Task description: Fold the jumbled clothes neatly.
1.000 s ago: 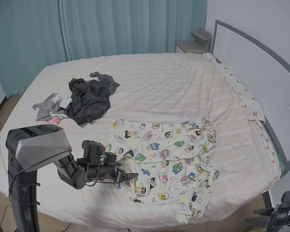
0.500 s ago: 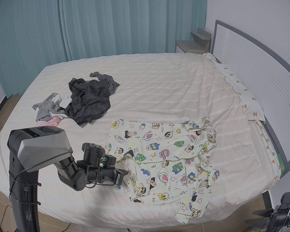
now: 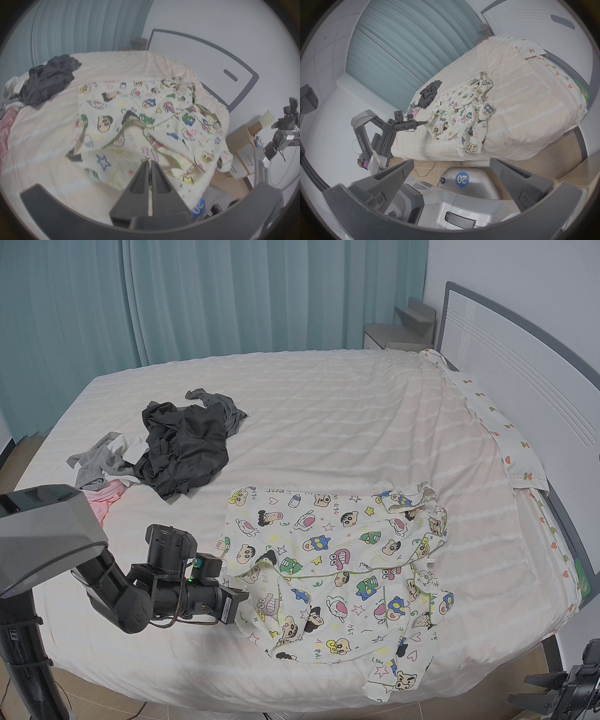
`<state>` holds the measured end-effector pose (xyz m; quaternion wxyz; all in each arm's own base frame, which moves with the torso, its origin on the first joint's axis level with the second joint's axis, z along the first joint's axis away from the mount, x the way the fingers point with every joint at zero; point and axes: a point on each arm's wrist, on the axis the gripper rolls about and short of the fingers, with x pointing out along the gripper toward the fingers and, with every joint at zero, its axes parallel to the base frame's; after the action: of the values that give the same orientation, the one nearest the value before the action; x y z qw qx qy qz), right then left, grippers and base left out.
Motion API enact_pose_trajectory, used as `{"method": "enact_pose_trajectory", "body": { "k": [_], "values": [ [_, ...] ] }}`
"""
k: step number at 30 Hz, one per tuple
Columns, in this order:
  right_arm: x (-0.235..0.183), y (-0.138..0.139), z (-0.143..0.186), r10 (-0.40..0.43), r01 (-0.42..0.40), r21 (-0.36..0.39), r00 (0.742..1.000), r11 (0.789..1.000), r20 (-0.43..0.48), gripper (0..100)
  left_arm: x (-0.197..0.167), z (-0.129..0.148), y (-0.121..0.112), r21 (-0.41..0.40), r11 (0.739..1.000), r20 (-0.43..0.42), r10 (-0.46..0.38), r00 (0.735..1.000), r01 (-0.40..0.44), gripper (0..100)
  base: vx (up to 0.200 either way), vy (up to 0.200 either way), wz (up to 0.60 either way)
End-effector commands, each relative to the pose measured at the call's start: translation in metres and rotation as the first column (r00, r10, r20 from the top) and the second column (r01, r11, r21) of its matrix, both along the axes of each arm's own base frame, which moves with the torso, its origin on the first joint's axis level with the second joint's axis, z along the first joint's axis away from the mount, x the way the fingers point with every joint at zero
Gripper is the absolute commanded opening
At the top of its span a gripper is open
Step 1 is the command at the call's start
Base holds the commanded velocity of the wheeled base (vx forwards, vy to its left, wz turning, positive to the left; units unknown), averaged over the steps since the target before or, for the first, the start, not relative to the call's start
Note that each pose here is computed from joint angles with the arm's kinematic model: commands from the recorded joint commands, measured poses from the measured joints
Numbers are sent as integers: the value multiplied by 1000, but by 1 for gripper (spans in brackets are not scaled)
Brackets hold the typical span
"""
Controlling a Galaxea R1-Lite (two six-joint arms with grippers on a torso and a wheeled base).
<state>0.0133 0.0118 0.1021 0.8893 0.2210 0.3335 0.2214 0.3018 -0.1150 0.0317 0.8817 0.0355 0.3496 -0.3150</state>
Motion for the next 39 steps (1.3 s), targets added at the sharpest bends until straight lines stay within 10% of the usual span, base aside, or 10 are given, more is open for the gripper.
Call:
{"method": "enact_pose_trajectory", "body": {
  "k": [1,16,31,39],
  "values": [
    [-2,0,0,0,0,3,1000,1000,14,100,-31,49,11,21,1000,-13,17,1000,-17,0,0,0,0],
    [-4,-1,-1,1,-1,7,999,1000,32,100,-58,62,27,214,964,-199,203,959,-159,0,0,0,0],
    [-3,-1,1,-4,4,6,999,1000,39,100,-62,15,34,209,838,-385,544,746,-504,0,0,0,0],
    [31,6,18,-11,11,0,1000,1000,8,100,-58,-11,46,142,698,-313,704,637,-702,0,0,0,0]
  ]
}}
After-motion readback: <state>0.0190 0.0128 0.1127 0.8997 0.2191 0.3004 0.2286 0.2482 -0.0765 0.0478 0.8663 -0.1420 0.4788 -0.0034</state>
